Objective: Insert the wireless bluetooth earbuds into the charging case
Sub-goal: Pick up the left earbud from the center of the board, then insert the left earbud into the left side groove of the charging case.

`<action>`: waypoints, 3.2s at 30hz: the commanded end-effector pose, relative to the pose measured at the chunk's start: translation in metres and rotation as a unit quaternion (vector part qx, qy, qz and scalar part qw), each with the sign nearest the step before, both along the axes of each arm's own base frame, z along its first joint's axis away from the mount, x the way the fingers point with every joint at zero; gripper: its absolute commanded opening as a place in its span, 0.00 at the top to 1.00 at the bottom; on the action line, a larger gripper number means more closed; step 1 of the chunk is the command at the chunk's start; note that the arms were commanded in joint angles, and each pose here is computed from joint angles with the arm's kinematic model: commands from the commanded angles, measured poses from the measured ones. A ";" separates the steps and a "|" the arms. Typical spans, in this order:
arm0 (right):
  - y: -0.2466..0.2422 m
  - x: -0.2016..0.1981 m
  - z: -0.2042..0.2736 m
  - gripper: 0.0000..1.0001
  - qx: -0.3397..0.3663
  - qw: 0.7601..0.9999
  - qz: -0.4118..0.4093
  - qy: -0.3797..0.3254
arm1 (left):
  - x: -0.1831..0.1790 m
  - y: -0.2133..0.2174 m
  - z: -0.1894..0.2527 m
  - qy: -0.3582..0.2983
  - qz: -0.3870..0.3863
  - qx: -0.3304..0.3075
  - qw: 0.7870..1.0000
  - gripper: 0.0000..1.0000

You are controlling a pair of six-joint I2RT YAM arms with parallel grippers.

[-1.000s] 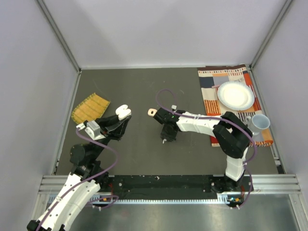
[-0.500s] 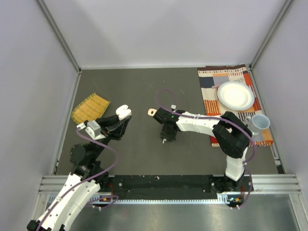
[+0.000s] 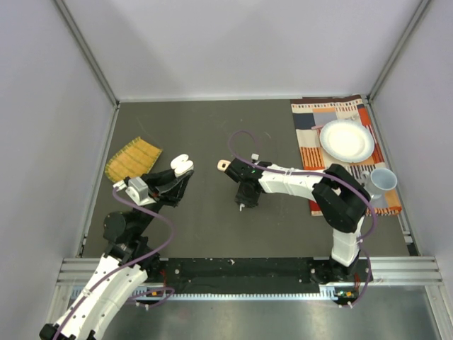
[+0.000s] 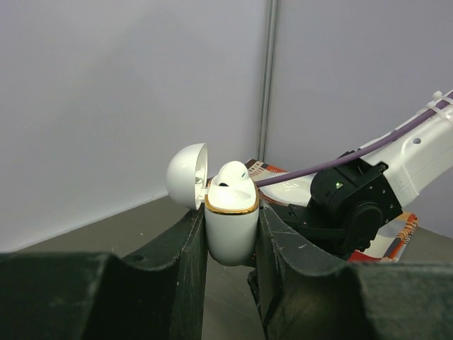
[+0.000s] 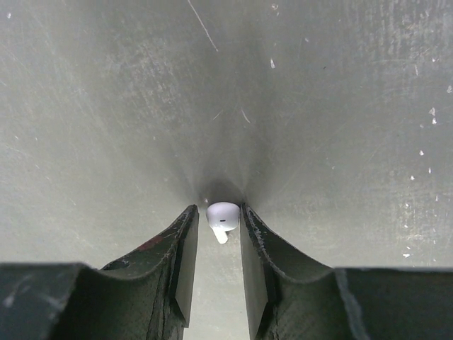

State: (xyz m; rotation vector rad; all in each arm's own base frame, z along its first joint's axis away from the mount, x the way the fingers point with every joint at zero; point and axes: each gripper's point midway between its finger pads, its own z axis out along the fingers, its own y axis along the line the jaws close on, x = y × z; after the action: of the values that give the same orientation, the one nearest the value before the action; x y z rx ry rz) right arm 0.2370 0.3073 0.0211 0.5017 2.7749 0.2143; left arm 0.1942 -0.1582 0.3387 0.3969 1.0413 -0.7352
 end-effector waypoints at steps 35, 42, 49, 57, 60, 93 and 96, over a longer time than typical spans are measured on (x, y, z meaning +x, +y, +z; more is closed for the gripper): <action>-0.002 0.012 0.000 0.97 -0.021 0.999 0.041 -0.021 | -0.001 0.000 0.011 -0.011 -0.004 -0.012 1.000 1.00; 0.000 0.015 0.011 1.00 -0.016 0.997 0.062 -0.036 | 0.000 0.000 0.011 -0.010 -0.004 -0.012 1.000 1.00; -0.005 0.023 0.037 1.00 -0.003 0.993 0.070 -0.093 | -0.001 -0.001 0.010 -0.012 -0.006 -0.010 1.000 1.00; -0.018 0.035 0.090 1.00 0.043 0.975 0.062 -0.210 | 0.001 -0.001 0.008 -0.006 -0.006 -0.011 1.000 1.00; -0.019 0.037 0.113 1.00 0.074 0.964 0.055 -0.250 | 0.002 -0.003 0.007 -0.004 -0.008 -0.011 1.000 1.00; -0.009 -0.024 0.367 1.00 0.264 0.629 0.175 -0.710 | -0.001 -0.032 -0.015 -0.004 -0.085 0.028 0.996 1.00; -0.007 -0.035 0.380 1.00 0.285 0.594 0.182 -0.730 | -0.001 -0.035 -0.017 -0.006 -0.092 0.032 0.995 1.00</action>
State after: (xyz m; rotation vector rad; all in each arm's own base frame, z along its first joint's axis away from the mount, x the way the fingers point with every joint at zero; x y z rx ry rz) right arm 0.2227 0.3011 0.3608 -0.1323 1.2421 0.9818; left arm 0.2009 -0.1896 0.3127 0.5152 1.1002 -0.8504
